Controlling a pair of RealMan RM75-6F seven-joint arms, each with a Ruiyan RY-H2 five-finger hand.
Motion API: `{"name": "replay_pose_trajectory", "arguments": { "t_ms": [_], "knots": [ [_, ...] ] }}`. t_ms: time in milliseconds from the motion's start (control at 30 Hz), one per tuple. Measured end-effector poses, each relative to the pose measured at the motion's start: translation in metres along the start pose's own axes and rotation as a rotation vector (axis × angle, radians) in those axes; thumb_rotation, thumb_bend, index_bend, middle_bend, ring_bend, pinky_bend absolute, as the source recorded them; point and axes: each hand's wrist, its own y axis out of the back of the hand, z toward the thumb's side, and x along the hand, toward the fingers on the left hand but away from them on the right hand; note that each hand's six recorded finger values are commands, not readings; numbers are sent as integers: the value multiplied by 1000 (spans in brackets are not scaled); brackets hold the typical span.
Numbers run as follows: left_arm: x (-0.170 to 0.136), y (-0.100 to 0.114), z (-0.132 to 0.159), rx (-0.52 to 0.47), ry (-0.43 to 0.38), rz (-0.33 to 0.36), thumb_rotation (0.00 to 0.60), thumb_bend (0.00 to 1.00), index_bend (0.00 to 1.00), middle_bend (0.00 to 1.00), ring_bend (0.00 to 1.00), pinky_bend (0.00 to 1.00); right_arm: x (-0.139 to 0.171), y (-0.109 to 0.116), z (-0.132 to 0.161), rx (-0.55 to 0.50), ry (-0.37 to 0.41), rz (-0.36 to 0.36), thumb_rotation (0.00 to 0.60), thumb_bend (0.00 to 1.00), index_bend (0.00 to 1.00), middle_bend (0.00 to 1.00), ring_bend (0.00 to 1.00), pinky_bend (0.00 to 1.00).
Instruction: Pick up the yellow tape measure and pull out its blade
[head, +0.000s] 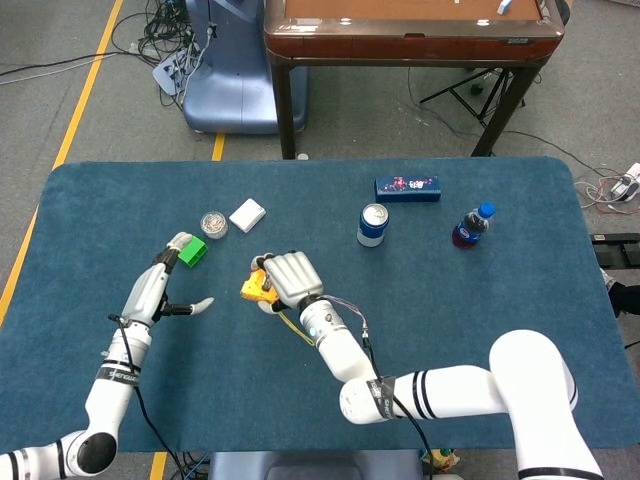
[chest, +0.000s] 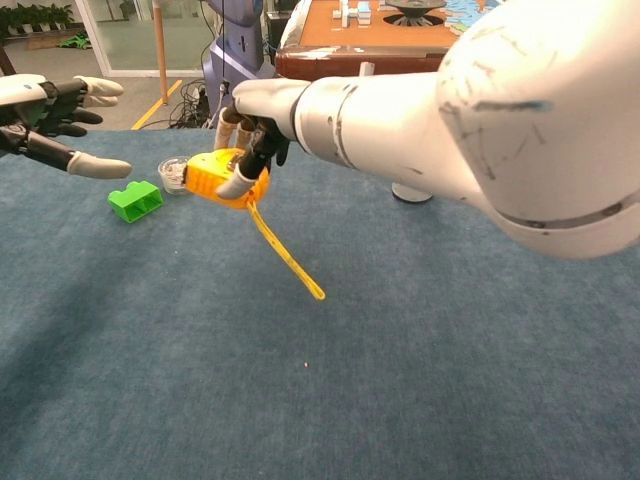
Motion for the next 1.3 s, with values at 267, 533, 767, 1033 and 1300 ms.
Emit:
{"name": "replay_pose_trajectory", "arguments": {
  "t_ms": [267, 533, 767, 1033, 1300],
  "knots": [
    [5, -17, 7, -20, -12, -21, 600, 125, 0, 0, 0, 0, -5, -5, 11, -22, 5, -7, 600, 736, 640, 647, 557, 288],
    [10, -28, 12, -40, -17, -32, 600, 125, 0, 0, 0, 0, -7, -9, 13, -25, 5, -7, 600, 736, 640, 647, 557, 288],
    [13, -36, 14, -50, -15, -39, 600, 125, 0, 0, 0, 0, -8, -9, 14, -30, 6, -10, 600, 736, 643, 647, 557, 288],
    [15, -37, 12, -49, -6, -37, 600, 125, 0, 0, 0, 0, -9, -12, 12, -23, 1, -5, 600, 736, 644, 647, 557, 288],
    [18, -37, 9, -44, 2, -31, 600, 125, 0, 0, 0, 0, -9, -14, 13, -20, 4, -1, 600, 736, 644, 647, 557, 288]
  ]
}}
